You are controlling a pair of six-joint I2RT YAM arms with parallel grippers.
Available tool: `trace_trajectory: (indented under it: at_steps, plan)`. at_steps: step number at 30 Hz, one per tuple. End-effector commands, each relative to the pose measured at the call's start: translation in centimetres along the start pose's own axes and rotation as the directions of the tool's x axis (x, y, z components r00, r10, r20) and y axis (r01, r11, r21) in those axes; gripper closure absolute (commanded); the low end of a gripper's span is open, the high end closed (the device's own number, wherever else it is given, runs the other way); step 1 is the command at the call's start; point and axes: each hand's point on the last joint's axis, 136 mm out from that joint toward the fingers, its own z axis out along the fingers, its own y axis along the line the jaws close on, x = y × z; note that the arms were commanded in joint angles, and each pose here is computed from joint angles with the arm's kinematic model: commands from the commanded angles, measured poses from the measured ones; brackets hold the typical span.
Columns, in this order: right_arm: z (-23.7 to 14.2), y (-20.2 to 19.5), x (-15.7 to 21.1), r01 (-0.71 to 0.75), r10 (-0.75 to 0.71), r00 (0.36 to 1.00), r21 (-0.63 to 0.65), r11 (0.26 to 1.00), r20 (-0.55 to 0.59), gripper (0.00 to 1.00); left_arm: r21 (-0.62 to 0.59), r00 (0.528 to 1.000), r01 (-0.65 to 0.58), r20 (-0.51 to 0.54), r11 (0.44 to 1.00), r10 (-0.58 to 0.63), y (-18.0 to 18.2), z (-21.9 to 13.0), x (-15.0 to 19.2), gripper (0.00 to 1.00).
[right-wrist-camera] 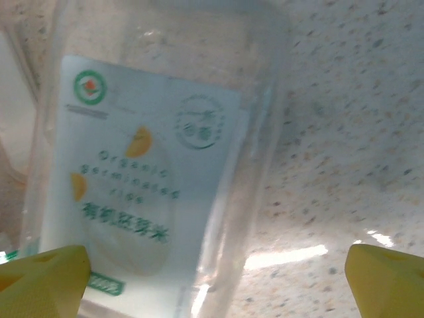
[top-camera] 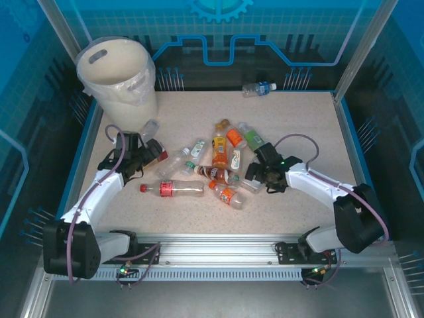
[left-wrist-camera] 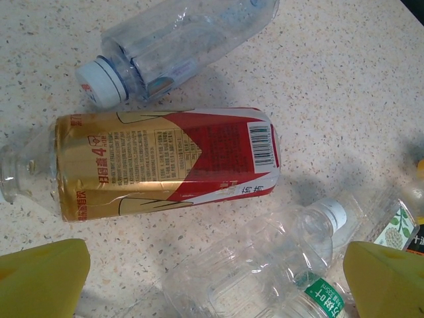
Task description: Put the plastic bottles in the bin
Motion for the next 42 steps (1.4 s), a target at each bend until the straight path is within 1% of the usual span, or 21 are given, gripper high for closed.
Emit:
trace_trajectory:
  at_steps: [1,4,6,10,13,14,16,18,20,22,27,33,38,42]
  plan:
    - [0.4,-2.9,1.2,0.09,-0.088,0.991,0.013,0.996,-0.105,0.0,0.012,1.0,0.008,-0.007,1.0,-0.008,-0.7,-0.4,-0.3,0.01]
    - [0.0,-4.7,0.3,0.144,-0.139,0.982,0.035,0.989,-0.13,0.0,0.008,1.0,0.012,-0.001,1.0,-0.012,-0.7,-0.5,-0.4,0.01]
    - [-0.5,-5.8,-0.6,0.152,-0.146,0.981,0.039,0.988,-0.128,0.0,0.007,1.0,0.017,0.001,1.0,-0.017,-0.7,-0.5,-0.5,0.01]
    - [-2.3,-7.2,-2.8,0.131,-0.126,0.989,0.057,0.99,-0.079,0.0,0.006,1.0,0.024,0.008,1.0,-0.024,-0.8,-0.7,-0.8,0.01]
    - [-3.8,-6.3,-3.4,0.092,-0.091,0.995,0.014,0.996,-0.049,0.0,0.012,1.0,0.025,0.01,1.0,-0.025,-1.0,-0.8,-1.0,0.01]
    - [-4.9,-5.0,-4.4,0.057,-0.057,0.998,-0.034,0.998,-0.015,0.0,0.015,1.0,0.025,0.014,1.0,-0.025,-1.1,-0.9,-1.1,0.01]
    - [-5.1,-4.4,-4.4,-0.006,0.006,1.0,-0.056,0.998,0.001,0.0,0.013,0.999,0.03,0.017,0.999,-0.03,-1.1,-0.9,-1.2,0.01]
    - [-4.9,-4.3,-4.5,-0.061,0.062,0.998,-0.051,0.997,0.014,0.0,0.01,0.999,0.03,0.02,0.999,-0.031,-1.0,-0.9,-1.2,0.01]
    - [-3.7,-4.2,-3.6,-0.065,0.065,0.998,-0.062,0.996,0.001,0.0,0.008,0.999,0.029,0.019,1.0,-0.029,-1.0,-0.8,-1.2,0.01]
    - [-3.1,-3.5,-3.2,-0.049,0.047,0.999,-0.078,0.996,-0.025,0.0,0.0,1.0,0.02,0.019,1.0,-0.02,-0.8,-0.8,-1.1,0.01]
    - [-2.2,-3.0,-2.4,0.028,-0.03,0.998,-0.035,0.999,-0.06,0.0,-0.023,1.0,0.008,0.015,1.0,-0.007,-0.3,-0.7,-0.8,0.01]
    - [-1.0,-3.1,-1.6,0.04,-0.038,0.995,0.014,0.999,-0.097,0.0,-0.033,1.0,0.005,0.002,0.999,-0.005,0.2,-0.3,-0.3,0.01]
    - [0.0,-1.9,-0.4,0.083,-0.084,0.985,-0.013,0.996,-0.15,0.0,-0.038,1.0,-0.003,-0.002,0.999,0.003,0.3,-0.1,-0.2,0.01]
    - [0.9,-2.7,0.1,0.085,-0.078,0.983,0.038,0.996,-0.165,0.0,-0.038,1.0,-0.002,-0.024,0.999,0.001,0.2,0.4,0.1,0.01]
